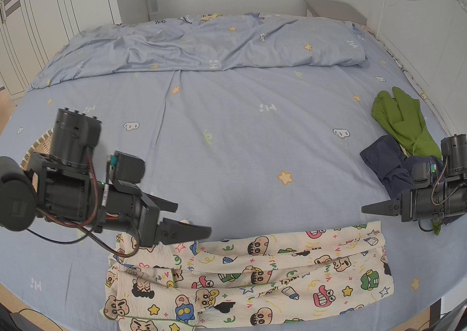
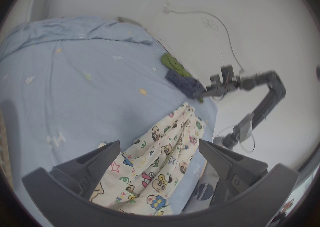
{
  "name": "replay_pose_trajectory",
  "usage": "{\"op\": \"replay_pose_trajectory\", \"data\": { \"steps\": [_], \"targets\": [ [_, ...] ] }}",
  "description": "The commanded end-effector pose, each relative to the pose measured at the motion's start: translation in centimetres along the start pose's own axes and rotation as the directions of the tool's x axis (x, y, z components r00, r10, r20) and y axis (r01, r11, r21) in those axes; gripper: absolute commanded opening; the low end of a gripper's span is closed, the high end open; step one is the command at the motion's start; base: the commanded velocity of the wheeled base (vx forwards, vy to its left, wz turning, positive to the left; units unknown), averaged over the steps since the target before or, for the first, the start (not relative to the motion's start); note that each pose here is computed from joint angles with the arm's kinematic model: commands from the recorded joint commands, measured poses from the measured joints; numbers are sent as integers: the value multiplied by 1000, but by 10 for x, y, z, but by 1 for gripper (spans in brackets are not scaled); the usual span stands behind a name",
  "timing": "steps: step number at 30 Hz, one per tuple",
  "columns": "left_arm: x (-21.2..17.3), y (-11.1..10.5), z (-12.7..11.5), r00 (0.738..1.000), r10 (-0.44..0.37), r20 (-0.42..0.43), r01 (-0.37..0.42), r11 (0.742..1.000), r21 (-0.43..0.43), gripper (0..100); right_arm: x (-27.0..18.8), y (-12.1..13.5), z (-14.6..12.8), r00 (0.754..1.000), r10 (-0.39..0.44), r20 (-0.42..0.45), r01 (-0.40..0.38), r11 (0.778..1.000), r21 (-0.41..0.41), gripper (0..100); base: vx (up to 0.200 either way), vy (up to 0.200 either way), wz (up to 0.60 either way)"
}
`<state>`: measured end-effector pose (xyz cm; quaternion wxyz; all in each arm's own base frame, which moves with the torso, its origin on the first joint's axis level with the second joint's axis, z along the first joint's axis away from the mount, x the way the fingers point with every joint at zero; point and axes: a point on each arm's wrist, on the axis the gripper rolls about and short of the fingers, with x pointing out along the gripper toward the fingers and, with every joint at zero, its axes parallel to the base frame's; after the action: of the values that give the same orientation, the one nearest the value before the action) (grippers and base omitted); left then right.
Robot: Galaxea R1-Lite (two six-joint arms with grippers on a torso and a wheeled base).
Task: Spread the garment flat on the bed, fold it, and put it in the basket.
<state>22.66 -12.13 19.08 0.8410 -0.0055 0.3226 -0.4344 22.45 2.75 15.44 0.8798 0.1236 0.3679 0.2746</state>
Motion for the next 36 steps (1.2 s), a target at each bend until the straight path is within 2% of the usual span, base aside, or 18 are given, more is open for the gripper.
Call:
{"op": "replay_pose_trajectory", "data": {
  "steps": [1,8,14,23,31,36],
  "targets": [
    [50,-4,-4,990,-13,-143,27,994,102,100,-9,12,-3,1000,18,24,-17,999,-38,100,0,0,0],
    [90,2,-11,981,-24,-190,47,992,116,100,-15,19,-3,999,29,45,-26,998,-59,100,0,0,0],
    [113,7,-17,976,53,-211,-24,990,136,100,-17,19,-3,998,27,50,-24,998,-61,100,0,0,0],
    [112,7,-20,973,62,-224,-33,991,132,100,-16,18,-3,999,26,48,-23,998,-56,100,0,0,0],
    [111,3,-33,955,53,-293,-23,994,105,100,-14,18,-3,999,28,39,-25,998,-57,100,0,0,0],
    [107,2,-36,952,53,-300,-24,995,101,100,-13,20,-4,999,34,34,-32,998,-62,100,0,0,0]
  ]
}}
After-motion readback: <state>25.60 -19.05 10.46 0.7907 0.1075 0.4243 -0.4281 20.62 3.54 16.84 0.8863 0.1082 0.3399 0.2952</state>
